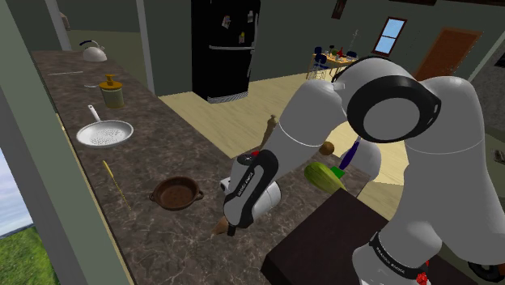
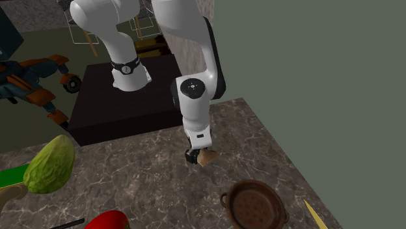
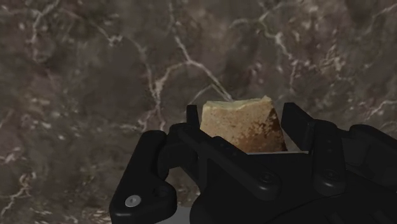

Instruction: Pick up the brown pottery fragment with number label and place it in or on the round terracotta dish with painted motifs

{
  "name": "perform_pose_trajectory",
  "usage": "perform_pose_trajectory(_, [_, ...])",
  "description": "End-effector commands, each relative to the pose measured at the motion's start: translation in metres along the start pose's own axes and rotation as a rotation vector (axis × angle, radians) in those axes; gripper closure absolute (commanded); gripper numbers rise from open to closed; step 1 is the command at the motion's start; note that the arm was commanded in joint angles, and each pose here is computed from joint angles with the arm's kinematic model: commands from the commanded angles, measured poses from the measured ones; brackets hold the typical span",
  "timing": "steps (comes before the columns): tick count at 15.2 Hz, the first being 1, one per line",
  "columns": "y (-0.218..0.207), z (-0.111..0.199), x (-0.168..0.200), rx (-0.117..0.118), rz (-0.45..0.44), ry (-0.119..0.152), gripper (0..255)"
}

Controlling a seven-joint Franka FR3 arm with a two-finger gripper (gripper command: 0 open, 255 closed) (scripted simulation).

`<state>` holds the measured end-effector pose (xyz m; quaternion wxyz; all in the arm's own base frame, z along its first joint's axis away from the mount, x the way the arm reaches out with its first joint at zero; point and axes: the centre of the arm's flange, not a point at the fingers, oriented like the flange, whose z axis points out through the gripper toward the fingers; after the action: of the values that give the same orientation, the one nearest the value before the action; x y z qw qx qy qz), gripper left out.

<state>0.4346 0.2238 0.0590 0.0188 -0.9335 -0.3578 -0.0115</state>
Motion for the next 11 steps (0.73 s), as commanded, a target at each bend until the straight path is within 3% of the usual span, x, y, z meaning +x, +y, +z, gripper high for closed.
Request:
perform_pose_trajectory(1, [0.000, -0.005, 0.001, 0.000, -0.001, 0.001, 255])
perform_pose_trajectory(11, [-0.002, -0.058, 0.003, 0.000, -0.001, 0.001, 255])
